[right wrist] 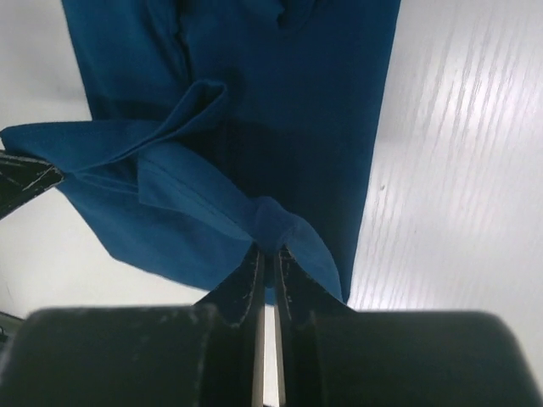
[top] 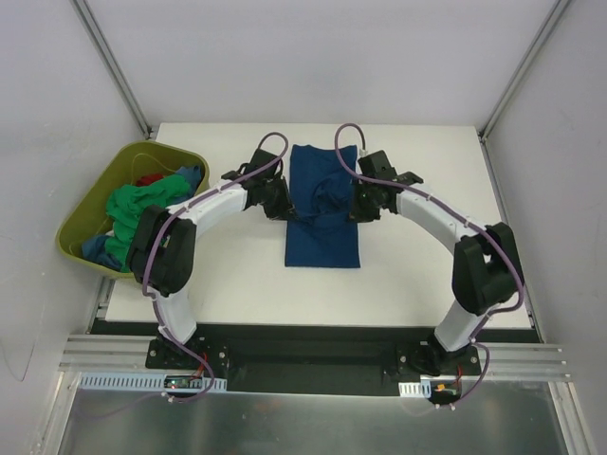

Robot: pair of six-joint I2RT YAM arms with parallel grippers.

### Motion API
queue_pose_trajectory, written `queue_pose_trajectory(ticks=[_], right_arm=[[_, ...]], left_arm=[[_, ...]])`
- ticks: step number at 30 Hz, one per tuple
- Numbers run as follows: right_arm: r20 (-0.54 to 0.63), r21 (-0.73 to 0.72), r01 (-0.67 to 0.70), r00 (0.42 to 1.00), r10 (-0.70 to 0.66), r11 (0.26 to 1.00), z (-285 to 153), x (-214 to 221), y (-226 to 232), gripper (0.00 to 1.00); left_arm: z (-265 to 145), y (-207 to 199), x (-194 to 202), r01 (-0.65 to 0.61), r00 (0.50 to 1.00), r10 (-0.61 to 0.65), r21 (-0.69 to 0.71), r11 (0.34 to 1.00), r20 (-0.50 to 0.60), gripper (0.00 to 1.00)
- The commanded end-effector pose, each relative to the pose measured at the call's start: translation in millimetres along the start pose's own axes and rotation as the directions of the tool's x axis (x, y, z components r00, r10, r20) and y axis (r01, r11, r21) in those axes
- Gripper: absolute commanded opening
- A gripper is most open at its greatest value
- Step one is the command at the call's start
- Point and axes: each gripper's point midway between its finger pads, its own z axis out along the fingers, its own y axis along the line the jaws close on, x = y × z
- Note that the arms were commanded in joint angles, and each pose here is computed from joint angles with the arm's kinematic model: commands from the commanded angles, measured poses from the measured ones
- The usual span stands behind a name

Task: Fold and stack the t-shirts
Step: Fold the folded rectangular tshirt in 1/3 of the way

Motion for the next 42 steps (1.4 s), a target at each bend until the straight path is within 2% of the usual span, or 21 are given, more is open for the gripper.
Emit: queue_pose_trajectory(ticks=[1,4,5,7,8,10,11,12,13,16,21,25,29,30,32,33,34,36,37,41,42], right_arm=[[0.007,-0.05,0.01,1.0,-0.01,0.999,16,-26,6,0.05],[-0.035,-0.044,-0.032,0.999,0.03,0.999,34,-27,-2,0.08],[-0.039,-0.046,-0.041,0.998,0.039,0.998,37,-29,-4,0.11],[-0.039,-0.06,-0.047,0.998,0.045,0.997,46,-36,-6,0.2],[-0.036,-0.073,-0.045,0.998,0.043,0.996,46,-39,-5,0.4],[-0.039,-0.11,-0.041,0.999,0.037,0.993,44,-42,1,0.67],[-0.037,-0.117,-0.04,0.999,0.036,0.992,42,-42,2,0.74],[-0.025,-0.143,-0.036,0.999,0.033,0.989,38,-44,6,0.8],[-0.002,-0.161,-0.029,1.0,0.029,0.987,28,-45,10,0.88],[0.032,-0.194,-0.001,0.999,0.007,0.981,12,-34,16,0.99],[0.009,-0.247,0.066,0.998,-0.066,0.967,5,6,39,0.99],[-0.007,-0.263,0.093,0.995,-0.099,0.96,16,15,55,1.0],[0.006,-0.275,0.084,0.996,-0.085,0.958,40,-4,70,1.0],[-0.024,-0.251,0.069,0.997,-0.077,0.966,60,-2,65,1.0],[0.018,-0.258,0.078,0.997,-0.076,0.963,70,-28,79,0.99],[-0.003,-0.231,0.062,0.998,-0.064,0.971,91,-30,71,1.0],[0.049,-0.253,0.061,0.998,-0.05,0.965,89,-57,85,1.0],[0.056,-0.258,0.038,0.998,-0.024,0.965,103,-74,84,1.0],[0.087,-0.272,0.035,0.996,-0.012,0.962,97,-91,93,0.99],[0.096,-0.254,0.043,0.995,-0.019,0.966,79,-87,85,1.0],[0.13,-0.269,0.056,0.991,-0.022,0.962,57,-90,90,1.0]], left_arm=[[3,-8,-18,-0.055,0.998,0.056,0.05,0.997,-0.014,0.05],[11,2,-24,-0.032,0.999,0.033,0.033,0.999,-0.027,0.14],[14,5,-25,-0.027,0.999,0.028,0.03,0.999,-0.034,0.28],[15,7,-27,-0.031,0.999,0.032,0.036,0.999,-0.042,0.41],[14,4,-27,-0.032,0.998,0.035,0.049,0.998,-0.051,0.57],[10,5,-27,-0.039,0.998,0.042,0.05,0.998,-0.054,0.71],[4,2,-25,-0.044,0.998,0.047,0.059,0.997,-0.048,0.95],[0,2,-25,-0.045,0.998,0.048,0.057,0.997,-0.045,0.99],[-1,6,-18,-0.039,0.998,0.042,0.051,0.998,-0.055,0.99],[-17,12,-5,-0.026,0.999,0.027,0.04,0.999,-0.044,0.99],[-45,31,24,0.02,1.0,-0.02,0.009,1.0,-0.018,0.99],[-60,56,60,0.059,0.998,-0.059,-0.021,0.998,-0.025,0.99],[-68,68,80,0.085,0.996,-0.086,-0.025,0.996,-0.03,0.99],[-69,68,83,0.092,0.995,-0.093,-0.019,0.996,-0.033,0.99],[-73,69,89,0.094,0.995,-0.094,-0.009,0.996,-0.037,0.99],[-74,69,90,0.099,0.994,-0.1,-0.006,0.995,-0.036,0.99],[-75,69,91,0.098,0.995,-0.098,-0.002,0.995,-0.032,0.99],[-76,71,93,0.101,0.994,-0.102,-0.006,0.995,-0.032,0.99],[-75,72,94,0.104,0.994,-0.105,-0.009,0.994,-0.035,0.99],[-71,75,95,0.104,0.993,-0.105,-0.024,0.994,-0.045,0.99],[-70,75,95,0.102,0.993,-0.104,-0.025,0.994,-0.05,0.99]])
